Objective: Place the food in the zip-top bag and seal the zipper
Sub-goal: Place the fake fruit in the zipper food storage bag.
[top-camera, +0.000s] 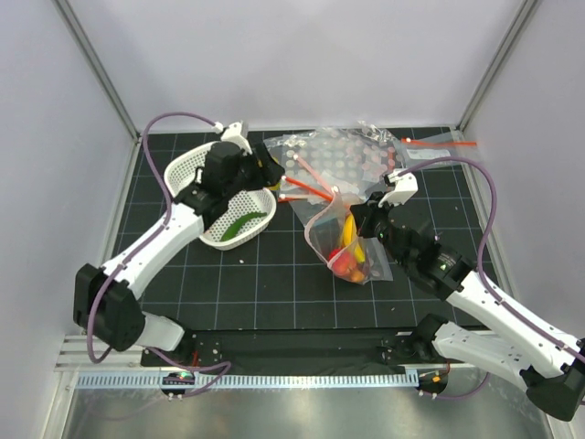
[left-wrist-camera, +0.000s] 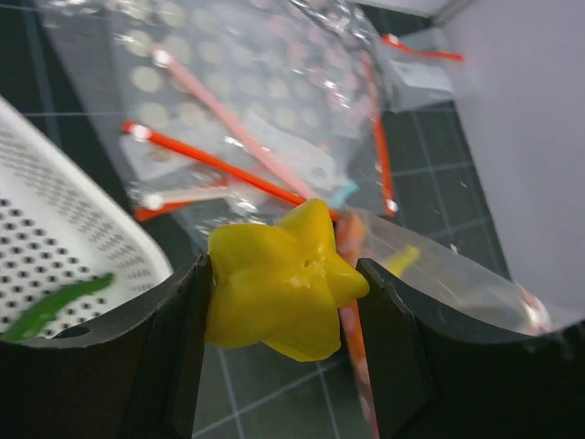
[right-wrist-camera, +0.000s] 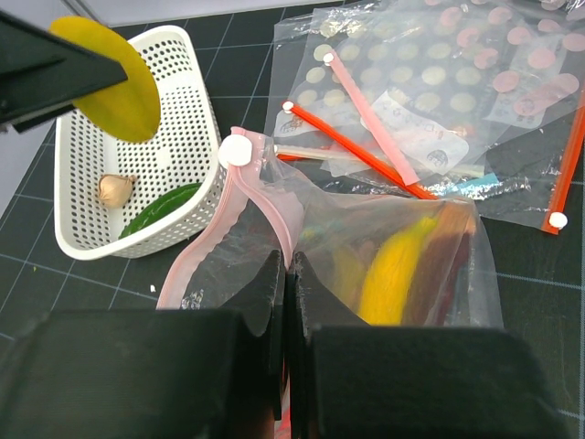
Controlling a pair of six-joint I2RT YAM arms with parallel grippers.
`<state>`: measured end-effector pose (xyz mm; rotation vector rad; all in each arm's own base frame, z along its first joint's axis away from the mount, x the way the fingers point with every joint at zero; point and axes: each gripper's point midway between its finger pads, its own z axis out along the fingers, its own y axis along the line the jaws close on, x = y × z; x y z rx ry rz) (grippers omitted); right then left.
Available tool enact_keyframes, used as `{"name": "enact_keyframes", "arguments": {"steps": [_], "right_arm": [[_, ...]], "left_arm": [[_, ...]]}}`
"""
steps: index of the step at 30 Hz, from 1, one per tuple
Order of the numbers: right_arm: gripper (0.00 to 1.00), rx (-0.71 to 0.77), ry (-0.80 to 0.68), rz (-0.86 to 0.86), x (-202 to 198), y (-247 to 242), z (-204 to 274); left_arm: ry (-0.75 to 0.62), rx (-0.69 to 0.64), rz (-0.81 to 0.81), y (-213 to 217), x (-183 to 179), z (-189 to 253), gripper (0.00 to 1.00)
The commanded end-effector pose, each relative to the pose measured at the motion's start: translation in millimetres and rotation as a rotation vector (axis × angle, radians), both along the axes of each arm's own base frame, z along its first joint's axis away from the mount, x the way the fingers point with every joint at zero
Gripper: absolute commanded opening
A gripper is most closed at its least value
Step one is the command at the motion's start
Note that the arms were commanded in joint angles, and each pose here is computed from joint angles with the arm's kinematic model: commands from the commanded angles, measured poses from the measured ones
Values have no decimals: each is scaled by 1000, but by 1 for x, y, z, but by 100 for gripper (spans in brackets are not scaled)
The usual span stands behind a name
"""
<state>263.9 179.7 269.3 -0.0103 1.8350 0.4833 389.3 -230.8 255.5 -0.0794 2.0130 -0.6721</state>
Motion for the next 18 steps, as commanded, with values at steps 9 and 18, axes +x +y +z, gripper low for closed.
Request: {"name": "enact_keyframes", "arguments": {"steps": [9, 18], "right_arm": [[1, 71, -70, 30, 3, 10, 26], [1, 101, -114, -1, -2, -3, 36]], "left_arm": [[-320, -212, -553, -122, -118, 86, 39], [-294, -231, -685, -165, -139, 65, 39]]}}
